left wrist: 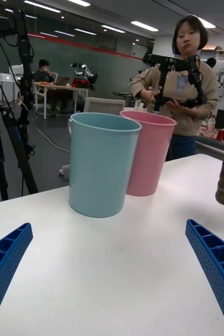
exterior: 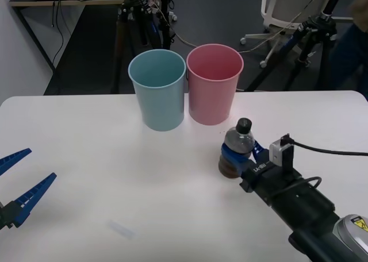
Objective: Grasp the object on the table and drop it into the matching bin: aluminum can to the light blue bin, PET bottle to the pink bin.
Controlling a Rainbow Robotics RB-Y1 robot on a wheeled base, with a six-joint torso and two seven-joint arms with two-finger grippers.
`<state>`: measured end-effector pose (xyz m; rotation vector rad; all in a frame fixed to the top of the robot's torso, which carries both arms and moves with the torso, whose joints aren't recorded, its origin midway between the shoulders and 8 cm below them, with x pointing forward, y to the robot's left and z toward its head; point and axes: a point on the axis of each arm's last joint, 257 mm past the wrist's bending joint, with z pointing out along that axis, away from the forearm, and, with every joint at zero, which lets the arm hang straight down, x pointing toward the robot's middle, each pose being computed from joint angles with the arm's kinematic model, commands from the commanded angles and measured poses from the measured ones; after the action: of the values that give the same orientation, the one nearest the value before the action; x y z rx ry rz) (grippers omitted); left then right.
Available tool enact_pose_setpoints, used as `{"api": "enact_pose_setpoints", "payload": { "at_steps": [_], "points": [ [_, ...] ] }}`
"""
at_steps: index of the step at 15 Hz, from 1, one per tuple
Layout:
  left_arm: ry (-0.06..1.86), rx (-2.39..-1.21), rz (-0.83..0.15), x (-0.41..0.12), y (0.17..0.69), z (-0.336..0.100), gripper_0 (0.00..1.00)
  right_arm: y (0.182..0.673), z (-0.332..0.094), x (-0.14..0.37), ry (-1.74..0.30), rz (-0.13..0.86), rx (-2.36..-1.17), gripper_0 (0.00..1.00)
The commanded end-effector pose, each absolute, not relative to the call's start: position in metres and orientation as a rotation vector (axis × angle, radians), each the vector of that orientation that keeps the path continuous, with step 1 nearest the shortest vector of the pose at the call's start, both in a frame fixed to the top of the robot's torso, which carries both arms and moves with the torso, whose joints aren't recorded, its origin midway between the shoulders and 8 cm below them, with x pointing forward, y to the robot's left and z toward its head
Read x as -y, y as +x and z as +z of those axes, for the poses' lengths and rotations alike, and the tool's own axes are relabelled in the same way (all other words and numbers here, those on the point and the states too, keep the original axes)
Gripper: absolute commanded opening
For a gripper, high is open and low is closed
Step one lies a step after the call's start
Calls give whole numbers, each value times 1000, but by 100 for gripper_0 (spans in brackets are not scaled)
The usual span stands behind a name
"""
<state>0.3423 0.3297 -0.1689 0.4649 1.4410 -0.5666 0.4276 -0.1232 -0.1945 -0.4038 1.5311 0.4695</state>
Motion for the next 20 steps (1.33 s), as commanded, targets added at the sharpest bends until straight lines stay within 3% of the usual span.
{"api": "enact_pose_setpoints", "payload": {
  "at_steps": [1, 7, 10, 13, 20],
  "points": [
    [465, -1441, -567, -330, 342, -169, 100, 425, -173, 146, -384, 449, -1506, 0],
    [465, -1441, -567, -330, 342, -169, 100, 405, -119, 196, -380, 404, -1458, 0],
    [465, -1441, -567, -330, 342, -169, 100, 402, -90, 210, -354, 474, -1436, 0],
    [465, -1441, -567, -330, 342, -169, 100, 405, -58, 224, -375, 449, -1394, 0],
    [465, -1441, -567, -330, 342, -169, 100, 427, -1, 223, -446, 425, -1311, 0]
  ]
}}
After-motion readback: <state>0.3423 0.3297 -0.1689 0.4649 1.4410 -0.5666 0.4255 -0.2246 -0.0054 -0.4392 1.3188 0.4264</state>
